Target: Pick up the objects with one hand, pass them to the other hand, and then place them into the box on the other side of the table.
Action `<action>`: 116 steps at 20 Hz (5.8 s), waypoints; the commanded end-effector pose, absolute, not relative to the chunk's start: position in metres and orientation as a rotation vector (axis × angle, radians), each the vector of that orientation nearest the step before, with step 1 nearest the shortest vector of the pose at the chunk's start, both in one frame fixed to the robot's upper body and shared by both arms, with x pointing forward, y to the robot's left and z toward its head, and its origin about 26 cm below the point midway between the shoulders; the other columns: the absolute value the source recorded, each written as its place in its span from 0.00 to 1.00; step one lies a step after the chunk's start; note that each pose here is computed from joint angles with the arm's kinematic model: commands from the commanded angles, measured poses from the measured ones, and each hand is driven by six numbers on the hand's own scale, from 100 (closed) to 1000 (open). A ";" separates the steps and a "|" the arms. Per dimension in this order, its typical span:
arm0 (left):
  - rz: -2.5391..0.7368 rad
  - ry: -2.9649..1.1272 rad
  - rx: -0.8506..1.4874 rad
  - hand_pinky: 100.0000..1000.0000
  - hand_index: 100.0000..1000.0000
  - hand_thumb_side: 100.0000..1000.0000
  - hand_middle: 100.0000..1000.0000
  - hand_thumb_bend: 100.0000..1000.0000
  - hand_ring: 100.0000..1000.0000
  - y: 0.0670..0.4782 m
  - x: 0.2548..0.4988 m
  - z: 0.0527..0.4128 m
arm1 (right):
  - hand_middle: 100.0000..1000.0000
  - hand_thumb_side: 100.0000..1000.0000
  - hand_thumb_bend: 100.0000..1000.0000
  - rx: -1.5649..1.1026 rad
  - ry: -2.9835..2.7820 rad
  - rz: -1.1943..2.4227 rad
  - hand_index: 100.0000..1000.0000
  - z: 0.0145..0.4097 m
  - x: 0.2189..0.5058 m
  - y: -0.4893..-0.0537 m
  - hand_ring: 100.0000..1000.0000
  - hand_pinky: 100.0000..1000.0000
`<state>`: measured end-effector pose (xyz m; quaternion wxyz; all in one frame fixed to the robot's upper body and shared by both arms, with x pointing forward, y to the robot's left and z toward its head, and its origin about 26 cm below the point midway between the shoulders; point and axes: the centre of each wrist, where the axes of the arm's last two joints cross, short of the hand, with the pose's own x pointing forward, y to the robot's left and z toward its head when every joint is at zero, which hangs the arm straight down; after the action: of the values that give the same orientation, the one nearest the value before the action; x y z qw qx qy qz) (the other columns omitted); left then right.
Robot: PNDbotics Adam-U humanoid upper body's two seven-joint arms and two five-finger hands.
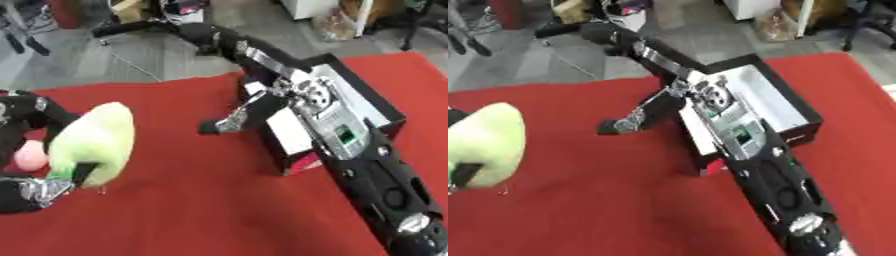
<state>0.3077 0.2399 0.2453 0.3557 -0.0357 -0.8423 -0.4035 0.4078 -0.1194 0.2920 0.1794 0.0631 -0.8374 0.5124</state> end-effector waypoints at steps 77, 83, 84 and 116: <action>-0.889 -2.055 -0.407 0.77 0.31 0.00 0.14 0.21 0.29 0.212 0.348 0.223 | 0.95 0.00 0.58 0.506 -2.127 1.586 0.90 0.288 0.394 -0.085 0.95 0.89; -0.884 -2.042 -0.457 0.78 0.31 0.00 0.14 0.21 0.28 0.209 0.346 0.225 | 0.95 0.00 0.56 0.505 -2.107 1.569 0.89 0.286 0.395 -0.084 0.95 0.89; -0.881 -2.039 -0.464 0.78 0.31 0.00 0.14 0.21 0.28 0.208 0.346 0.225 | 0.95 0.00 0.55 0.507 -2.103 1.565 0.89 0.286 0.395 -0.084 0.94 0.89; -0.823 -2.020 -0.623 0.80 0.32 0.00 0.14 0.19 0.29 0.189 0.346 0.230 | 0.58 0.00 0.24 0.547 -2.035 1.491 0.53 0.286 0.392 -0.082 0.76 0.84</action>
<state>0.3494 0.1897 0.2163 0.4418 -0.2462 -0.7995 -0.3239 0.3955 -0.0831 0.2757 0.2921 0.2066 -0.7534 0.5518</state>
